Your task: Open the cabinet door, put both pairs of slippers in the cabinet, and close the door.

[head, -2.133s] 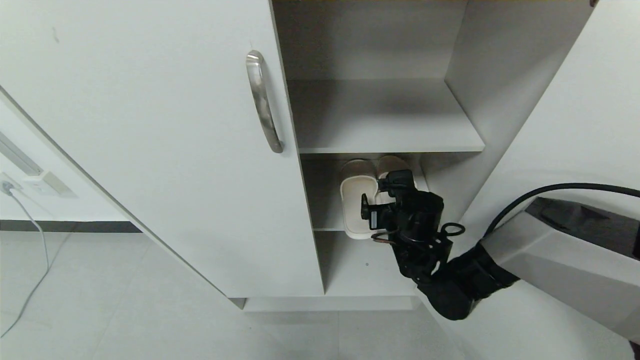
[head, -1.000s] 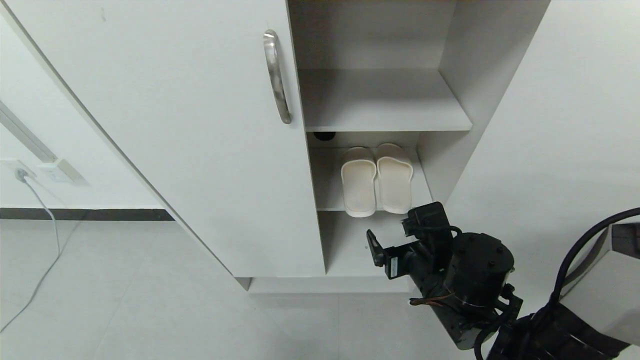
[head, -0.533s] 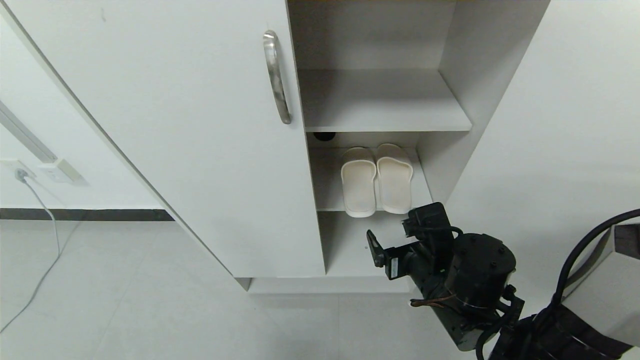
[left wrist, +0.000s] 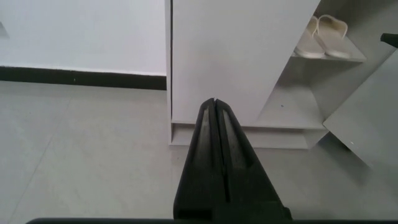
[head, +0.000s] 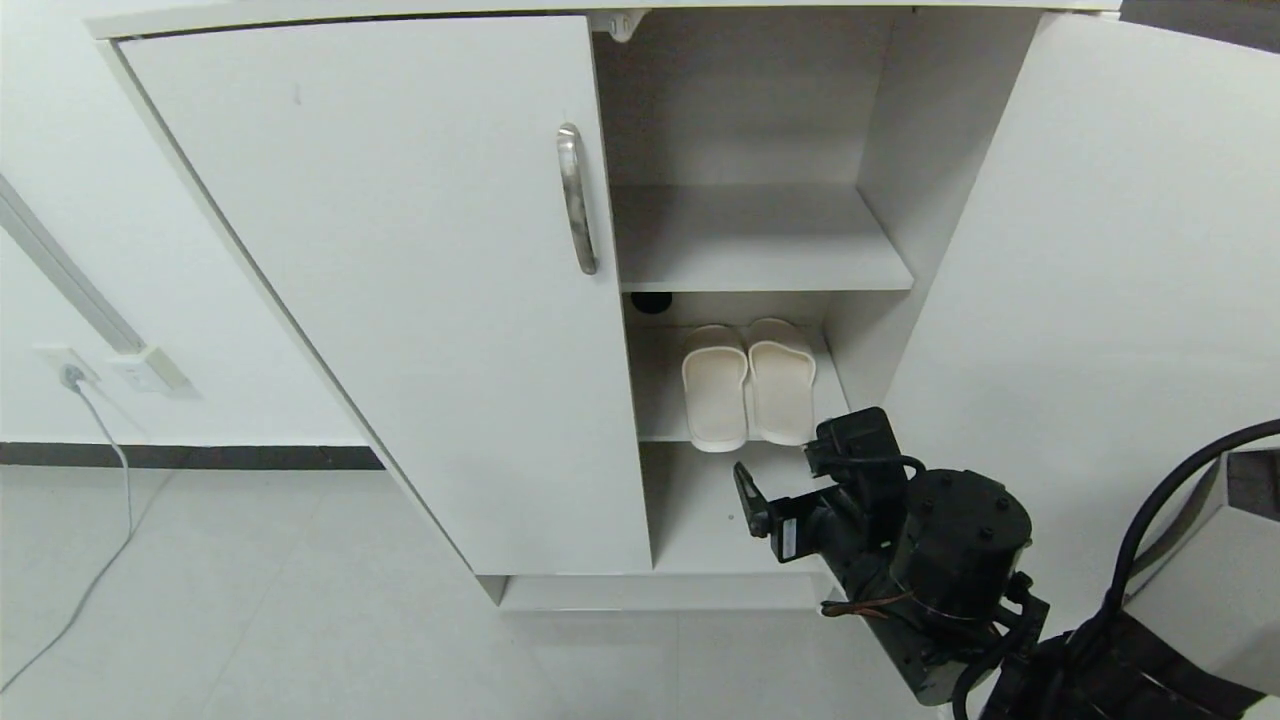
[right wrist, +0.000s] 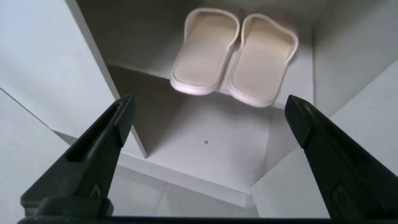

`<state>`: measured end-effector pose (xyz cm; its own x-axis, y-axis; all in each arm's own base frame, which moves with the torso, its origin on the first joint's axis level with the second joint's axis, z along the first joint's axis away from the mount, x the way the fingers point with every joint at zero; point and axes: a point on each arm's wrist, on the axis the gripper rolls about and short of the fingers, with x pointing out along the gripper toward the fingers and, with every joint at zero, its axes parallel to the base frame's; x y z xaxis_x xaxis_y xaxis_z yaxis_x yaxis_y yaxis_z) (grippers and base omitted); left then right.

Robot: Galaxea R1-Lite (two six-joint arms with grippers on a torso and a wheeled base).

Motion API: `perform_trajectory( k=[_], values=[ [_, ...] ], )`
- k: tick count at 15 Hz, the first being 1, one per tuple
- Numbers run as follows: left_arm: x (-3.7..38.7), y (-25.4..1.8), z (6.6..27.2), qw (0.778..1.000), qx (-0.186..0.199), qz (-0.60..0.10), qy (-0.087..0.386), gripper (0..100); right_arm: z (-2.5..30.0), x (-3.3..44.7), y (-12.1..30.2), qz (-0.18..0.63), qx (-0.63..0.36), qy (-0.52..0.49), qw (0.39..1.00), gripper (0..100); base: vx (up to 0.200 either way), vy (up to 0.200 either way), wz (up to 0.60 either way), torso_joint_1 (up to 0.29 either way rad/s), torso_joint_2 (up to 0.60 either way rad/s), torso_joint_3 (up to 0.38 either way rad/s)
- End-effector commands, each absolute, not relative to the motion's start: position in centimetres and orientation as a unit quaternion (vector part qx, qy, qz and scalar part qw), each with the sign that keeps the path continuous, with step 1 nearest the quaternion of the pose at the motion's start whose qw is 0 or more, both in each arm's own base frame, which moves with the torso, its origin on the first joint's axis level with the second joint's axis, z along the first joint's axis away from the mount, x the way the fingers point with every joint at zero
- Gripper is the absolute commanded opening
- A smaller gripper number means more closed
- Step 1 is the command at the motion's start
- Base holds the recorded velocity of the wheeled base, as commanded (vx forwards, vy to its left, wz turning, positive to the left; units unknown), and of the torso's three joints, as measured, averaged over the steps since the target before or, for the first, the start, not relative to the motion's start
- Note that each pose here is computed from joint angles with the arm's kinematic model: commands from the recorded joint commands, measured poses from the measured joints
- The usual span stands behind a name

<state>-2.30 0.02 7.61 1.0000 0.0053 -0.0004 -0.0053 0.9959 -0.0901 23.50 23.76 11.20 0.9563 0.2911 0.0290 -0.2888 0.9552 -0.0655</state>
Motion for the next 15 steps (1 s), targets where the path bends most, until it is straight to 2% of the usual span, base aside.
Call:
perform_trajectory(
  k=[1,7,8,15],
  values=[
    [-2.3,0.0,7.6,0.999,-0.045,0.003,0.001,0,11.1,23.5,23.8,0.147,-0.031,-0.019,0.989,100,0.000,0.000,0.00,-0.002,0.00,0.203],
    [-2.3,0.0,7.6,0.999,-0.035,0.001,0.001,0,10.6,23.3,23.6,0.149,-0.039,-0.009,0.988,100,0.000,0.000,0.00,0.006,0.00,0.193],
    [-2.3,0.0,7.6,1.000,-0.027,0.002,0.001,0,10.5,23.2,23.6,0.149,-0.041,-0.007,0.988,100,0.000,0.000,0.00,0.000,0.00,0.000],
    [-2.3,0.0,7.6,0.999,-0.034,0.002,0.001,0,9.6,23.4,23.7,0.152,-0.047,0.000,0.987,100,0.000,0.000,0.00,0.000,0.00,0.000]
  ],
)
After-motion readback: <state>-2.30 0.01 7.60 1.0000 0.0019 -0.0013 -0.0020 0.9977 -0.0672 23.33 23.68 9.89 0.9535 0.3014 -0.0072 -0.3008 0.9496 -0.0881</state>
